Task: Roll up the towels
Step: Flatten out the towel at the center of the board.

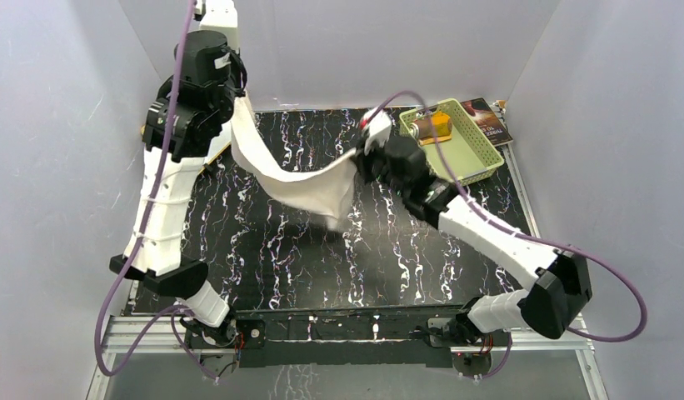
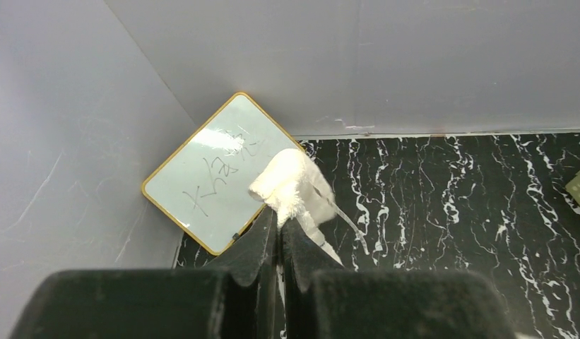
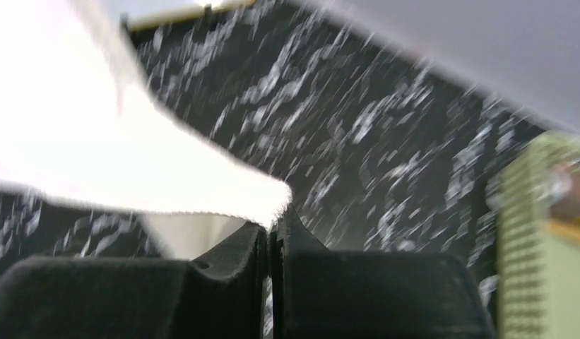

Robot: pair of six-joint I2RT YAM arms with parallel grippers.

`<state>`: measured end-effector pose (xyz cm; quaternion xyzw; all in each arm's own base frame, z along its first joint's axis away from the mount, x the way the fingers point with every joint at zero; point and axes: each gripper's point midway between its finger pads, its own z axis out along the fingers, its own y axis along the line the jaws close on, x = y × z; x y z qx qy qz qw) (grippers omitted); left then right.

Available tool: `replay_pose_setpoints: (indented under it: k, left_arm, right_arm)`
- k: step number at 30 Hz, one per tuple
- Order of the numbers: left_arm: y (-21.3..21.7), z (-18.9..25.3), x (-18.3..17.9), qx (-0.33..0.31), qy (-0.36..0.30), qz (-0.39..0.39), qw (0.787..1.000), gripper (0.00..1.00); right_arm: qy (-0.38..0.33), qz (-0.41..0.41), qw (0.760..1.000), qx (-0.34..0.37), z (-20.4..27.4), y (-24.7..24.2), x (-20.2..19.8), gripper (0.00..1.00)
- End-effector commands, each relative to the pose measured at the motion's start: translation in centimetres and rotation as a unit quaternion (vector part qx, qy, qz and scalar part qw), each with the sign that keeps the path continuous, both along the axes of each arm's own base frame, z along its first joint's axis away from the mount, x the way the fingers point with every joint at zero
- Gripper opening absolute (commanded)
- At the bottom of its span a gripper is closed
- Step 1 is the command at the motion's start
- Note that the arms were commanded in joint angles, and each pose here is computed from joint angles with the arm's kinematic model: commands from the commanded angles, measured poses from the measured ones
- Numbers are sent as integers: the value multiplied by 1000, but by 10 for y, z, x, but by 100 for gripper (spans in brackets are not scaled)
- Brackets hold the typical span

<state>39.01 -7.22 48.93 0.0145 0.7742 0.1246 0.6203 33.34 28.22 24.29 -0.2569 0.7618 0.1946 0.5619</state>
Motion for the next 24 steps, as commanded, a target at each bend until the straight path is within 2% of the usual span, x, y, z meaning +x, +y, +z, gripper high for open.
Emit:
replay_pose_setpoints:
  k: [1, 6, 12, 17, 22, 24]
  left_arm:
    - [19, 28, -40, -41, -30, 6, 999, 0]
    - [43, 18, -60, -34, -4, 56, 998, 0]
    - [57, -19, -70, -47, 43, 79, 995, 0]
    - [31, -71, -48, -92, 108, 23, 990, 0]
    - [3, -109, -4, -152, 152, -77, 974, 0]
    - [10, -118, 15, -179, 166, -98, 965, 0]
  right_arm:
    - [-78, -53, 995, -17, 98, -36, 19, 0]
    - [-120, -133, 984, 5, 159, -80, 18, 0]
    - [-108, -220, 969, 19, 176, -143, 13, 0]
    - [-58, -238, 969, 17, 146, -165, 18, 0]
    - [8, -196, 980, 20, 112, -155, 39, 0]
    - [23, -179, 983, 33, 109, -154, 49, 0]
